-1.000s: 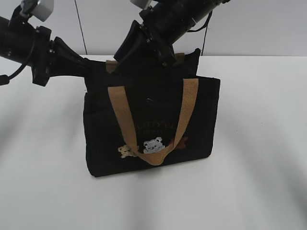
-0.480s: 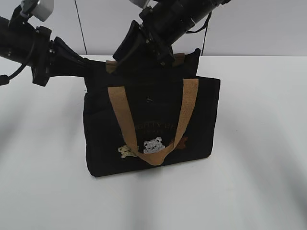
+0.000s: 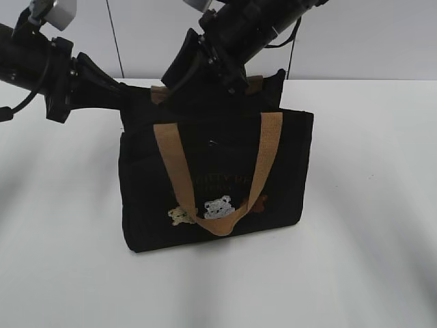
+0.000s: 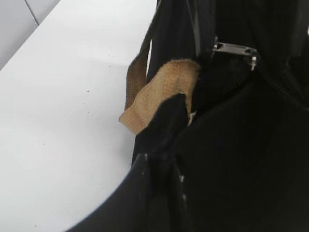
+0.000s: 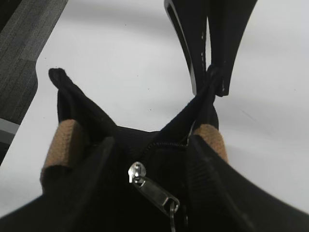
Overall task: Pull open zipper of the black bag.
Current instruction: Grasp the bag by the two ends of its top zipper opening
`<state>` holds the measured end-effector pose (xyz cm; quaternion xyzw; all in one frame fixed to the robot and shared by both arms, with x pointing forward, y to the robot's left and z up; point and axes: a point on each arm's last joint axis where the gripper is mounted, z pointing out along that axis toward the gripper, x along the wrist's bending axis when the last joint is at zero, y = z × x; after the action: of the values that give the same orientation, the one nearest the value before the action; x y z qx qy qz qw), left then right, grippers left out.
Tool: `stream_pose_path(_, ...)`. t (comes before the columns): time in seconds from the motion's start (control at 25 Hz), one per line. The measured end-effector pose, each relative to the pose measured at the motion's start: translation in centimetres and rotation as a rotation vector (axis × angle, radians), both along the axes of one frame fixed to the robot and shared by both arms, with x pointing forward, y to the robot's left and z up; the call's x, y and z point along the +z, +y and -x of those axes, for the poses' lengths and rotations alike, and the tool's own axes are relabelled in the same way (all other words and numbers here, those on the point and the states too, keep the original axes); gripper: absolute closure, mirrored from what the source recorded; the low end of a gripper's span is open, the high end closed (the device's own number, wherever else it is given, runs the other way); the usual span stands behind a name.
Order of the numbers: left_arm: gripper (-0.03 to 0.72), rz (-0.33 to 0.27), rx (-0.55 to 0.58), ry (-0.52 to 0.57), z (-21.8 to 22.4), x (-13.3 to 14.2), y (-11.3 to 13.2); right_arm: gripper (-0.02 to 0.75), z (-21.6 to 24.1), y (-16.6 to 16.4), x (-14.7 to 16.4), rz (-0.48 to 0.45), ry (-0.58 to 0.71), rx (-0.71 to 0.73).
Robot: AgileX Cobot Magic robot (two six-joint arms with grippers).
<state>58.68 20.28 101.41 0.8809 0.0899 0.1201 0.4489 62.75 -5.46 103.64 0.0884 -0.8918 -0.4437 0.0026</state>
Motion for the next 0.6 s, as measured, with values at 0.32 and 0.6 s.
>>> stream_pose_path(0.32, 0.634, 0.0, 0.0, 0.0, 0.0, 0.0, 0.0, 0.447, -0.01, -0.14, -0.18, 0.029, 0.042, -0.035)
stream_pose_path(0.6, 0.634, 0.0, 0.001, 0.0, -0.01, 0.0, 0.0, 0.612, 0.06, -0.16, -0.22, 0.038, 0.063, -0.043)
